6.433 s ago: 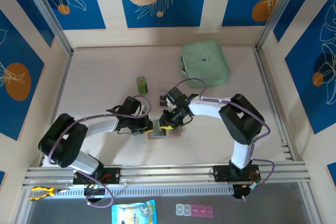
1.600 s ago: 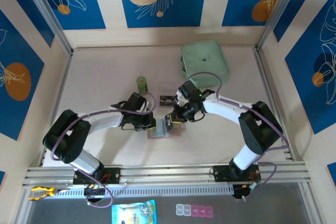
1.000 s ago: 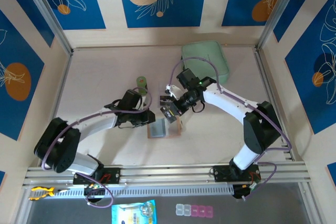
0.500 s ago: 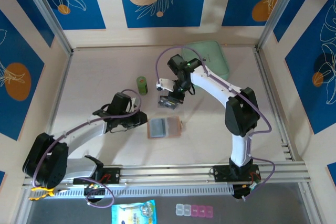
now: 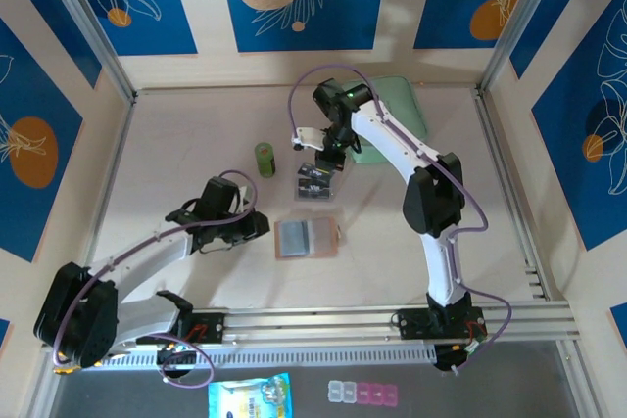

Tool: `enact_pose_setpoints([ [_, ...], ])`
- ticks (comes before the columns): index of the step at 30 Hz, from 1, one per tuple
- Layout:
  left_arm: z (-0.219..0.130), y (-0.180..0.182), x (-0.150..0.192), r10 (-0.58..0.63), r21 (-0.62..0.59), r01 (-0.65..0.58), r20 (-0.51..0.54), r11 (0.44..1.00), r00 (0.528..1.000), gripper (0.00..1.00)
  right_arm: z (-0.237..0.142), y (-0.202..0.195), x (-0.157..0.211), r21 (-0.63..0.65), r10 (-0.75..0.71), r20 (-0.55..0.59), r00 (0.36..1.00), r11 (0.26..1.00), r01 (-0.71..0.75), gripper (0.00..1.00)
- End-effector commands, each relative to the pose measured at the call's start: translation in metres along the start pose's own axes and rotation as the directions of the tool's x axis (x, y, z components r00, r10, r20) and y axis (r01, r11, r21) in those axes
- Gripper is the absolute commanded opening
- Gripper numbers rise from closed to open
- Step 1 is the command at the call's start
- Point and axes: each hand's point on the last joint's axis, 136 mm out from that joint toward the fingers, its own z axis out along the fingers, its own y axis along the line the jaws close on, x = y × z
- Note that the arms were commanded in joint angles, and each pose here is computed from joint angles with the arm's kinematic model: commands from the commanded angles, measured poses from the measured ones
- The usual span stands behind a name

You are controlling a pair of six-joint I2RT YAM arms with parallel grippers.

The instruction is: Take the credit cards out of the card holder

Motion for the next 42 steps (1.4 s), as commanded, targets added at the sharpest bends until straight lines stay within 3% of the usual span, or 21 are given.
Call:
enact_pose_setpoints([
  [1, -0.004, 0.014, 0.004, -0.03, -0.044, 0.03, 0.004, 0.999, 1.0, 0.2, 0.007, 0.002, 0.007, -0.041, -0.028, -0.047, 0.998, 0.999, 0.026, 0.0],
  [22, -0.007, 0.023, 0.009, -0.052, -0.055, 0.053, 0.014, 0.997, 0.999, 0.21, 0.05, -0.009, 0.019, -0.098, -0.035, -0.106, 0.994, 0.995, 0.025, 0.0],
  [27, -0.005, 0.019, 0.009, -0.043, -0.039, 0.043, -0.002, 0.998, 0.999, 0.24, 0.044, -0.013, 0.022, -0.071, -0.01, -0.124, 0.992, 0.997, 0.001, 0.16],
  [36, 0.003, 0.009, 0.005, -0.043, 0.006, 0.043, -0.028, 0.999, 0.999, 0.24, 0.015, -0.01, 0.007, 0.004, 0.024, -0.038, 0.999, 1.0, -0.024, 0.17],
  [42, 0.013, 0.005, 0.003, -0.052, 0.028, 0.053, -0.043, 0.998, 0.998, 0.22, 0.011, -0.019, -0.008, 0.071, 0.148, 0.079, 0.986, 0.986, -0.153, 0.12],
])
